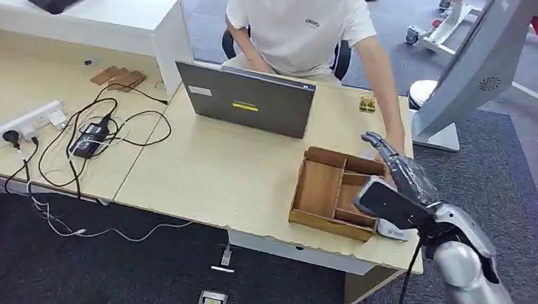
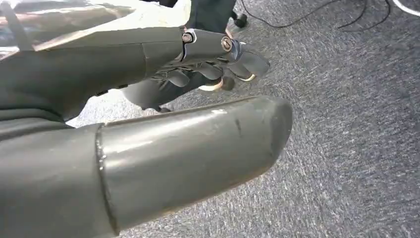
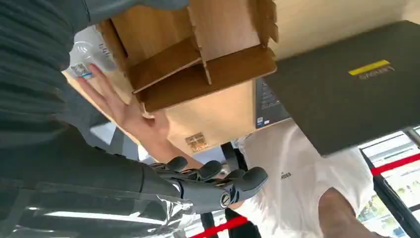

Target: Pass the card to the sensor for recognition and then transmit it.

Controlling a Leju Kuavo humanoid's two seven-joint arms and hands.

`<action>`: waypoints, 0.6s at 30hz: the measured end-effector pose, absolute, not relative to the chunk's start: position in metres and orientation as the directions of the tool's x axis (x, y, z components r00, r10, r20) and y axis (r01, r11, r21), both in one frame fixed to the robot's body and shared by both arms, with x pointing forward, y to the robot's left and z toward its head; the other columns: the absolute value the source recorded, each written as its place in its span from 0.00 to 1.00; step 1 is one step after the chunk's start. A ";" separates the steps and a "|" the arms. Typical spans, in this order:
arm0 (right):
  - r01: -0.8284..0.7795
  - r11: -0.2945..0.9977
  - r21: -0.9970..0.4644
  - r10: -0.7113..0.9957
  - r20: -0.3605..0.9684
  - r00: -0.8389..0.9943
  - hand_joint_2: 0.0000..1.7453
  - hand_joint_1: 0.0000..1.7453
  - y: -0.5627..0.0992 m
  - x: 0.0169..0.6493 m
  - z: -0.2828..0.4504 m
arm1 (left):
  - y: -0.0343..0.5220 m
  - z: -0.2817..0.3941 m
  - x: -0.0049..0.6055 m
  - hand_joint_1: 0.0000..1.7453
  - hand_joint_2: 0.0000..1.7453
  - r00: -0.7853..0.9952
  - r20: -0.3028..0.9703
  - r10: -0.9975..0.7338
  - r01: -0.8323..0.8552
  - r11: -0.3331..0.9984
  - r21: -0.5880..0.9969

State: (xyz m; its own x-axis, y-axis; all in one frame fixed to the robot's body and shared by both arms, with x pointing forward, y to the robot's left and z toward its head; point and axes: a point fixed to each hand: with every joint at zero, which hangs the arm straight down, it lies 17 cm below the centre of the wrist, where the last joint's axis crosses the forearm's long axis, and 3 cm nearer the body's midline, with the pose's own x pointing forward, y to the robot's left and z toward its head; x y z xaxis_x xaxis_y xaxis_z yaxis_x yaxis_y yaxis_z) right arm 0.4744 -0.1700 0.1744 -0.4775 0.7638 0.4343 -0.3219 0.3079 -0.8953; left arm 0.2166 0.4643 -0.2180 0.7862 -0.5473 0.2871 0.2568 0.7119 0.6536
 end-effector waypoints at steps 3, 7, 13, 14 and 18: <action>-0.298 0.245 -0.923 0.785 0.369 -0.497 1.00 0.00 -0.168 0.469 0.166 | 0.466 -0.218 0.216 0.00 0.00 0.786 0.287 -0.547 0.256 0.711 0.655; -0.297 0.212 -0.931 0.785 0.343 -0.516 1.00 0.00 -0.163 0.460 0.157 | 0.468 -0.217 0.216 0.00 0.00 0.787 0.290 -0.544 0.251 0.712 0.656; -0.305 0.159 -0.939 0.789 0.307 -0.533 1.00 0.00 -0.157 0.444 0.142 | 0.468 -0.217 0.215 0.00 0.00 0.788 0.294 -0.540 0.245 0.714 0.656; -0.305 0.150 -0.941 0.793 0.298 -0.530 1.00 0.00 -0.157 0.442 0.139 | 0.469 -0.217 0.214 0.00 0.00 0.789 0.293 -0.540 0.245 0.714 0.656; -0.278 0.109 -0.954 0.818 0.245 -0.520 1.00 0.00 -0.159 0.437 0.130 | 0.470 -0.218 0.212 0.00 0.00 0.791 0.291 -0.539 0.242 0.712 0.659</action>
State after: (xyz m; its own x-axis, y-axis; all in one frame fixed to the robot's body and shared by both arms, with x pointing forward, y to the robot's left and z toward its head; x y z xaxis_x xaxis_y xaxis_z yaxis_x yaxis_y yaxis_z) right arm 0.4369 -0.1592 0.1303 -0.5199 0.8182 0.2453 -0.2783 0.1092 -0.9543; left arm 0.2119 0.4697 -0.2175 0.7905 -0.5387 0.2913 0.2425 0.7121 0.6589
